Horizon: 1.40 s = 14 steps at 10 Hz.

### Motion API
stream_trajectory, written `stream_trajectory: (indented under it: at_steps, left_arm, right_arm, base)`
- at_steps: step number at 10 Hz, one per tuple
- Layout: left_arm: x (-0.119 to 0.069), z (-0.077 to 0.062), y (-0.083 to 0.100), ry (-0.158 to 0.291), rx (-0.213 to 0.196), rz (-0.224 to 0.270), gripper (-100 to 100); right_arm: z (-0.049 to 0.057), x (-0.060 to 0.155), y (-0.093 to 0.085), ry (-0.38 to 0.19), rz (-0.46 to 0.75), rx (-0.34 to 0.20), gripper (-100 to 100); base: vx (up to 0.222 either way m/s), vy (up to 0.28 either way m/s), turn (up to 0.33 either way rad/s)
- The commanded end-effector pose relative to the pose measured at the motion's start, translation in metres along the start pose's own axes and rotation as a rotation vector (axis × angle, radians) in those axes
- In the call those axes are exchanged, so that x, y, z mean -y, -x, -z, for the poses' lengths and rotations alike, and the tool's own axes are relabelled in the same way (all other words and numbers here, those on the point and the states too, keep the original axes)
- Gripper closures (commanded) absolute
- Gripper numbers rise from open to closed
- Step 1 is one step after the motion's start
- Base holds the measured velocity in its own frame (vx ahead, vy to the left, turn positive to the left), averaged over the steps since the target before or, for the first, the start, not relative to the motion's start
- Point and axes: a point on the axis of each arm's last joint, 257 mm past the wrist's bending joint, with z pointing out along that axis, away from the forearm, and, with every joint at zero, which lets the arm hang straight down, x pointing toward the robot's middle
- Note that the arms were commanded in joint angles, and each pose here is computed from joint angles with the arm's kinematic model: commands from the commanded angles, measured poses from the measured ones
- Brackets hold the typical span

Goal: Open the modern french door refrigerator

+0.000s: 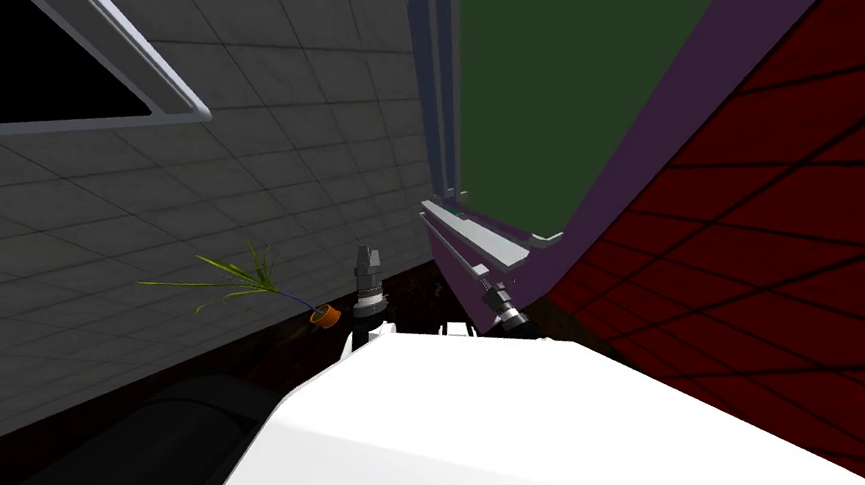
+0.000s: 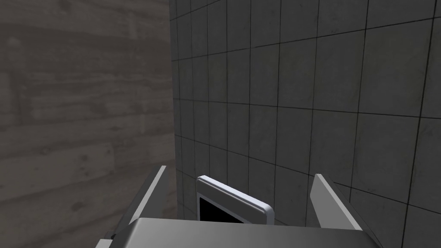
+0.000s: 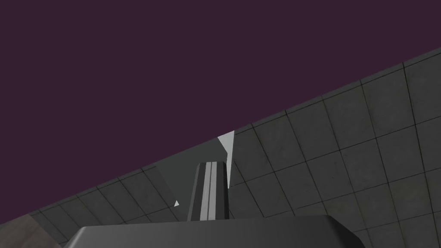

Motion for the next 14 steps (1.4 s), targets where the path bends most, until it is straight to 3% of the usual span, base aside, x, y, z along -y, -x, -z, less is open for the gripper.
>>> stream_trajectory:
  at_steps: [1,8,13,14]
  left_arm:
    - [0.0,0.0,0.0,0.0,0.0,0.0,0]
    - [0.0,0.0,0.0,0.0,0.0,-0.001,0]
    - [0.0,0.0,0.0,0.0,0.0,-0.001,0]
    - [0.0,0.0,0.0,0.0,0.0,-0.001,0]
  right_arm:
    - [0.008,-0.004,-0.007,0.031,0.037,0.01,-100]
    - [0.034,-0.007,-0.03,0.131,0.217,0.06,-100]
    - [0.038,0.005,-0.015,0.12,0.381,0.081,-100]
    - [0.035,0.01,-0.009,0.099,0.393,0.073,-100]
  base:
    - [-0.017,0.025,0.001]
    - [0.01,-0.007,0.005]
    - [0.036,-0.012,0.023]
    - [0.039,-0.019,0.02]
